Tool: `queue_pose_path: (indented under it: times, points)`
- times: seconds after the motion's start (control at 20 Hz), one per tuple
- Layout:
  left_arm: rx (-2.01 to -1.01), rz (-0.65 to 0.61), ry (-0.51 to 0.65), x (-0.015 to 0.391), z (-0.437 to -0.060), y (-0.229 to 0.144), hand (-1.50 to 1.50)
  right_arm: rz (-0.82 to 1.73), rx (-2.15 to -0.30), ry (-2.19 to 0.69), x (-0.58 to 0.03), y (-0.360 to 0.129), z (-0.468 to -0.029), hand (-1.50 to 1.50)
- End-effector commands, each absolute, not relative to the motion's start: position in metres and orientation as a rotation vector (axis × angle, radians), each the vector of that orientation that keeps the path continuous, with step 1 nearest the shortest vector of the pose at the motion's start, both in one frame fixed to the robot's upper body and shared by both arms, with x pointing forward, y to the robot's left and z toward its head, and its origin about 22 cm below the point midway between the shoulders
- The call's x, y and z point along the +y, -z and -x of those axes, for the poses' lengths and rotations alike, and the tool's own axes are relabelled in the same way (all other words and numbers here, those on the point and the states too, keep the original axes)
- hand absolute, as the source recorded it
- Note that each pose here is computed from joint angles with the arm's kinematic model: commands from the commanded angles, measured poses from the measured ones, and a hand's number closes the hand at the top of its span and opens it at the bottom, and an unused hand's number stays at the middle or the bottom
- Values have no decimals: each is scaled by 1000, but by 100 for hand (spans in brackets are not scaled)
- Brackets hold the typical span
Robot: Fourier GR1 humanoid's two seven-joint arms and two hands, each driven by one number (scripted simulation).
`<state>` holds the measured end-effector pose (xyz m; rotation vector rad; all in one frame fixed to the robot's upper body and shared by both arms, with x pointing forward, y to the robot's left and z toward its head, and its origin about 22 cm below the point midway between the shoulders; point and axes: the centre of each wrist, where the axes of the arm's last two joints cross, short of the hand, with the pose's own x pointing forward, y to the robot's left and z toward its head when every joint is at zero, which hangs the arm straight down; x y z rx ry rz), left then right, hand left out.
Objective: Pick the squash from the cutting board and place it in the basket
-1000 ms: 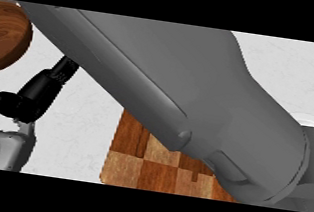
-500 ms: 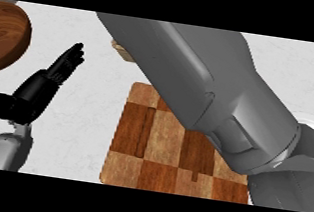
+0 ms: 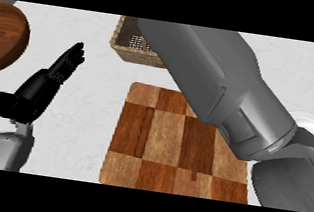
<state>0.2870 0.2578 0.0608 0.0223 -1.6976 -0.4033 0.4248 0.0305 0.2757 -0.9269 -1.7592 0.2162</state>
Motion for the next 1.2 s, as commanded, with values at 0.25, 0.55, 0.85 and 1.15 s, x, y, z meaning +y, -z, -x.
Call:
queue_pose_path:
  times: [0.25, 0.55, 0.85, 1.15]
  points:
    - [-1701, -24, 410, 269, -288, -57, 0, 910, -1813, -42, -1, -274, -442, -150]
    - [-1709, -11, 409, 250, -288, -62, 0, 891, -1870, -79, 11, -277, -439, -150]
    - [-1713, -17, 411, 247, -285, -64, 0, 751, -1896, 100, -9, -299, -442, -150]
    - [-1689, -15, 369, 251, -279, -56, 0, 612, -1796, 248, -52, -314, -451, -150]
